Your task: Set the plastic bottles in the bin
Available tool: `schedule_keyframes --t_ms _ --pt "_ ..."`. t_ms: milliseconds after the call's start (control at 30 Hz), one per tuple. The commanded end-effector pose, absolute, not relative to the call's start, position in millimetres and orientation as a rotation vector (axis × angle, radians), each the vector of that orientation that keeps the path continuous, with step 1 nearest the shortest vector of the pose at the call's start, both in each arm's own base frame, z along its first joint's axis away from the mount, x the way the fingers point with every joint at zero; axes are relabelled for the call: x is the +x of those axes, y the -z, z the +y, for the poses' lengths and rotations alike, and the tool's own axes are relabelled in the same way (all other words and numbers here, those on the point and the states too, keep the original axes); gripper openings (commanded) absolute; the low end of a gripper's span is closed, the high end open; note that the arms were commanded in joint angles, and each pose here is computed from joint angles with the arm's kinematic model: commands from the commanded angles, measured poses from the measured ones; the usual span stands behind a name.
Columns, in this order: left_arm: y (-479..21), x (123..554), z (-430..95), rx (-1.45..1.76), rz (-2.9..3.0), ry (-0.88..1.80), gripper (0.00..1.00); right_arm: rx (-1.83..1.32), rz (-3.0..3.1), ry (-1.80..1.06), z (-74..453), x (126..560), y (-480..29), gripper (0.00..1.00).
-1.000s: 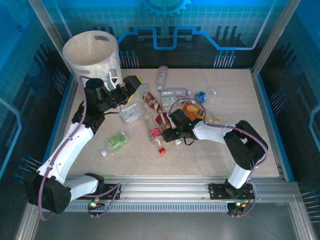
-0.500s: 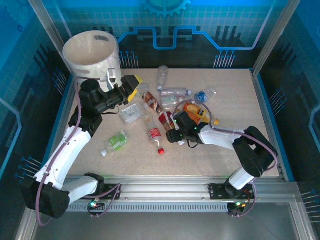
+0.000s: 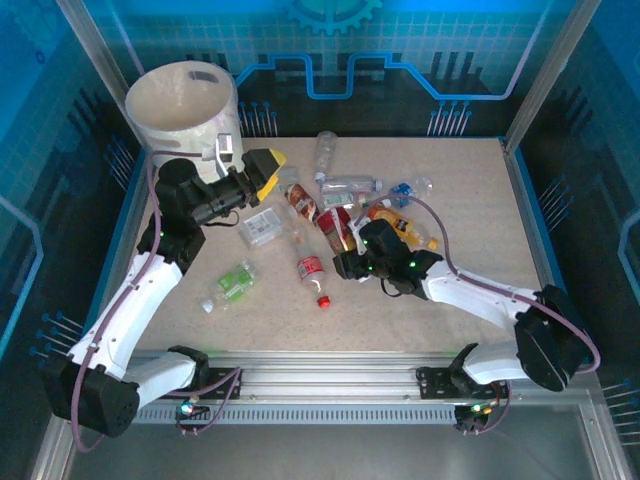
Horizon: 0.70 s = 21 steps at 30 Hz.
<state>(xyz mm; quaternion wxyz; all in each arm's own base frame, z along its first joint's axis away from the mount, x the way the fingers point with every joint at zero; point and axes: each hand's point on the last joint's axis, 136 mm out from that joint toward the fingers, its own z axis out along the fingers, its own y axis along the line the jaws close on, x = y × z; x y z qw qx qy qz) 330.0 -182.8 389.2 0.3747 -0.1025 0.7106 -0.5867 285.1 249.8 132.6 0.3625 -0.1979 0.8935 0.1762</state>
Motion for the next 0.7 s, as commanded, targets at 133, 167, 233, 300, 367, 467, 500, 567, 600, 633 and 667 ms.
schedule_keyframes --t_ms 133,167,233,300,367,467,500,567,600,633,667 --pt "-365.3 324.3 -193.9 -0.157 1.898 1.36 0.99 -0.441 2.104 -0.777 279.2 274.0 -219.9 0.34" --pt "-359.9 325.2 -198.2 -0.15 1.911 1.374 0.99 -0.441 2.082 -0.823 283.4 271.8 -230.5 0.34" --pt "-356.2 325.7 -210.7 -0.103 1.901 1.431 0.99 -0.448 2.055 -0.919 291.9 264.7 -243.9 0.34" --pt "-354.9 324.5 -225.3 -0.047 1.876 1.474 0.99 -0.46 2.034 -1.032 301.1 255.8 -254.9 0.34" --pt "-355.4 322.0 -238.4 0.014 1.861 1.489 0.99 -0.46 2.005 -1.137 309.4 248.5 -267.3 0.34" --pt "-350.2 322.5 -242.1 0.044 1.873 1.432 0.99 -0.437 1.941 -1.287 318.1 241.1 -289.0 0.34" --pt "-345.8 325.2 -236.8 0.016 1.876 1.387 0.99 -0.427 1.922 -1.328 320.1 239.1 -295.0 0.34" --pt "-344.2 324.0 -229.1 0.017 1.858 1.324 0.99 -0.417 1.888 -1.401 323.4 235.0 -304.4 0.34" --pt "-344.4 320.5 -228.7 0.043 1.854 1.313 0.99 -0.412 1.883 -1.428 324.8 233.3 -306.1 0.34" --pt "-344.5 317.1 -229.5 0.067 1.856 1.314 0.99 -0.416 1.854 -1.457 326.4 232.0 -312.8 0.34" --pt "-344.3 314.3 -229.9 0.086 1.862 1.311 0.99 -0.422 1.844 -1.477 327.9 230.0 -315.1 0.34"
